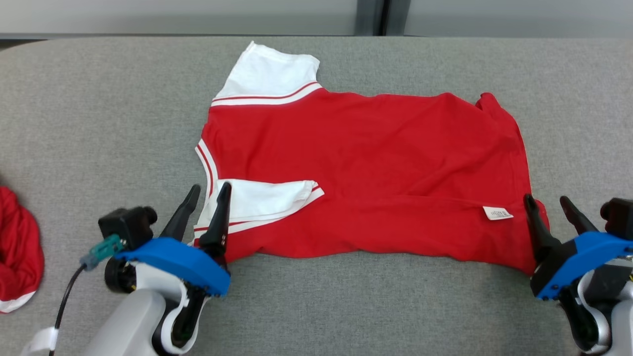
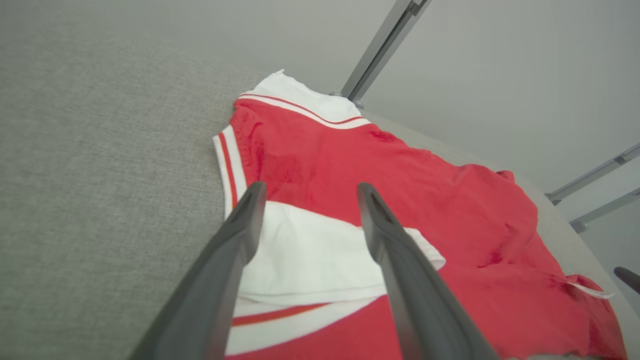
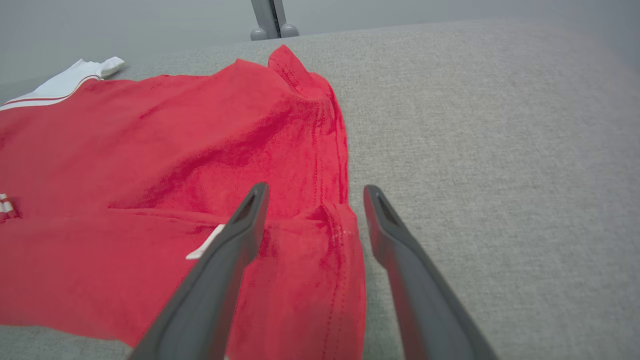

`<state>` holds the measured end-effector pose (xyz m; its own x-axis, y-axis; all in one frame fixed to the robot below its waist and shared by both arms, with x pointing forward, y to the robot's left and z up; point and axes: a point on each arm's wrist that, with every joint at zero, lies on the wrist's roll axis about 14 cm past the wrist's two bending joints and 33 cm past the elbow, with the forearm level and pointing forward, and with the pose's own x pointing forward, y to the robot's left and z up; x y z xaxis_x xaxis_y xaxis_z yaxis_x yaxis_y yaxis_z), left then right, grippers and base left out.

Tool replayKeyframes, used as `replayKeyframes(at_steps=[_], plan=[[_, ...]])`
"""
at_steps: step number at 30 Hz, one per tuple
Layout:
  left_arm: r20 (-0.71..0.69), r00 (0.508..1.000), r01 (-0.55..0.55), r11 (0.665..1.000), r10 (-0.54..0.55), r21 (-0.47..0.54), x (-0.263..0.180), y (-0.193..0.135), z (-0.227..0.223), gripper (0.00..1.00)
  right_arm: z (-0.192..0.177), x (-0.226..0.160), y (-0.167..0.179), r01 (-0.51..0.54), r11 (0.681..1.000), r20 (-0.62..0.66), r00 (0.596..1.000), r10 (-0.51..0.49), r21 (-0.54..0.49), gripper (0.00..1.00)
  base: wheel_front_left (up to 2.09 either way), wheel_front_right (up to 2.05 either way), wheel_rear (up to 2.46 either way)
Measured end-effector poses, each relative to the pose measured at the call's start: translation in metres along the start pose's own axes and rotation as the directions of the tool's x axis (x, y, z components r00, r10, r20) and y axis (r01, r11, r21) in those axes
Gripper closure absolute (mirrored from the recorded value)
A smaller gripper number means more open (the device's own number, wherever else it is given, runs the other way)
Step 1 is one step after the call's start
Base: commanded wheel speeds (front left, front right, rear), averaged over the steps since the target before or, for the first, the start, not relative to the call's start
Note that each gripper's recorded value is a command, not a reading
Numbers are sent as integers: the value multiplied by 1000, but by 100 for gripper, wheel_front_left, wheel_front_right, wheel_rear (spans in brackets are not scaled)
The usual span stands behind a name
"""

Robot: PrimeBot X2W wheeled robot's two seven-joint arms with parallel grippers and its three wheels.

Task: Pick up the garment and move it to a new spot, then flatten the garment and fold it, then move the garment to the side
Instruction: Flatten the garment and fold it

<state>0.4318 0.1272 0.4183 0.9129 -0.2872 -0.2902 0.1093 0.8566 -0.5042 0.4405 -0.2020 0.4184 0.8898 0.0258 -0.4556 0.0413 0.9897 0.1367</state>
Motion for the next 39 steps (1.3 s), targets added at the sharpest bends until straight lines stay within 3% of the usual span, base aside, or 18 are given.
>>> replayKeyframes(at_steps=[6, 15, 29, 30, 31, 32, 39], plan=[[-25, 995, -87, 986, 91, 141, -29, 22, -13, 0, -14, -20, -12, 32, 999, -63, 998, -32, -2, 0, 0, 0, 0], [-184, 962, -158, 962, 200, 221, -48, 42, -56, 0, -49, -28, -21, 59, 998, -201, 978, -56, 5, 0, 0, 0, 0], [-284, 933, -161, 962, 221, 220, -32, 51, -76, 0, -79, -8, 4, -18, 1000, -332, 943, 24, 20, 0, 0, 0, 0], [-298, 930, -156, 964, 217, 216, -31, 51, -78, 38, -80, -8, 6, -24, 999, -335, 942, 31, 24, 56, 0, 0, 0], [-308, 927, -149, 965, 213, 218, -30, 51, -79, 57, -81, -9, 7, -30, 999, -336, 941, 36, 24, 100, 0, 0, 0], [-313, 927, -143, 965, 208, 218, -29, 51, -79, 100, -81, -9, 9, -35, 999, -337, 941, 41, 23, 100, 0, 0, 0], [-321, 931, -125, 978, 175, 169, -34, 47, -76, 100, -58, -17, 6, -20, 1000, -242, 970, 20, 2, 100, 0, 0, 0]])
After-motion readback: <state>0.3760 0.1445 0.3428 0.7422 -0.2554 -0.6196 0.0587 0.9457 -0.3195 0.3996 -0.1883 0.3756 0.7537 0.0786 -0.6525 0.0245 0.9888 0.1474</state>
